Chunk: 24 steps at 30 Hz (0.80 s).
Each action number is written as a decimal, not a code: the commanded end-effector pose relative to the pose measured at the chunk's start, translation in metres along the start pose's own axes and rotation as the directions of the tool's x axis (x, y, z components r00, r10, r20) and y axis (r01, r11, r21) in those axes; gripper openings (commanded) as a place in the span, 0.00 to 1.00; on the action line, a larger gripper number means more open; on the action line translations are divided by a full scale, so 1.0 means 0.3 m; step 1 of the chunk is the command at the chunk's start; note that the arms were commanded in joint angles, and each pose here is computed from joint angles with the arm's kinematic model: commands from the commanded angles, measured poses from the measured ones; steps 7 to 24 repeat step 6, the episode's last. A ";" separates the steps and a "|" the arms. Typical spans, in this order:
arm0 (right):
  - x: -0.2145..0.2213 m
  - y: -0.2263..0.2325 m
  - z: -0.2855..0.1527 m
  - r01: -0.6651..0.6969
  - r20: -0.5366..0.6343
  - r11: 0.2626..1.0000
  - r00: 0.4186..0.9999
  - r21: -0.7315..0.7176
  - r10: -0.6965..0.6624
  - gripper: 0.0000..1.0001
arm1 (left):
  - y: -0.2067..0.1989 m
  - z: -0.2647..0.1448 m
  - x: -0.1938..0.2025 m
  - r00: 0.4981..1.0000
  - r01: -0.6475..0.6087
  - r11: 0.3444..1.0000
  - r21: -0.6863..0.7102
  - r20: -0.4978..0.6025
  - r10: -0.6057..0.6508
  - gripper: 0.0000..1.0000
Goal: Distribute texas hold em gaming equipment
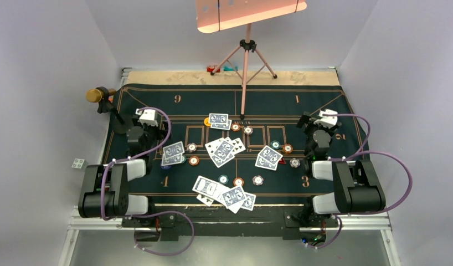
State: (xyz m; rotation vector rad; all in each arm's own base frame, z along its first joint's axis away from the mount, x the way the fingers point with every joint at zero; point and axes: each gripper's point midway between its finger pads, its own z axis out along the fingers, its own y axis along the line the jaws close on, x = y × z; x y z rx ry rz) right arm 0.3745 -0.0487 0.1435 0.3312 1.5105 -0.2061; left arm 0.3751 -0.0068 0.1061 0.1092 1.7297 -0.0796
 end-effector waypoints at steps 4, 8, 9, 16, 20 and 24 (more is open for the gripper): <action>-0.066 -0.003 0.015 -0.016 0.063 1.000 0.998 0.018 0.015 0.98 | 0.000 0.014 -0.044 0.999 -0.002 1.000 0.001 0.035 0.002 1.00; -0.067 -0.004 0.015 -0.017 0.064 1.000 0.998 0.019 0.016 0.98 | -0.002 0.012 -0.048 0.999 -0.003 1.000 0.003 0.042 0.003 1.00; -0.067 -0.004 0.015 -0.017 0.064 1.000 0.998 0.019 0.016 0.98 | -0.002 0.012 -0.048 0.999 -0.003 1.000 0.003 0.042 0.003 1.00; -0.067 -0.004 0.015 -0.017 0.064 1.000 0.998 0.019 0.016 0.98 | -0.002 0.012 -0.048 0.999 -0.003 1.000 0.003 0.042 0.003 1.00; -0.067 -0.004 0.015 -0.017 0.064 1.000 0.998 0.019 0.016 0.98 | -0.002 0.012 -0.048 0.999 -0.003 1.000 0.003 0.042 0.003 1.00; -0.067 -0.004 0.015 -0.017 0.064 1.000 0.998 0.019 0.016 0.98 | -0.002 0.012 -0.048 0.999 -0.003 1.000 0.003 0.042 0.003 1.00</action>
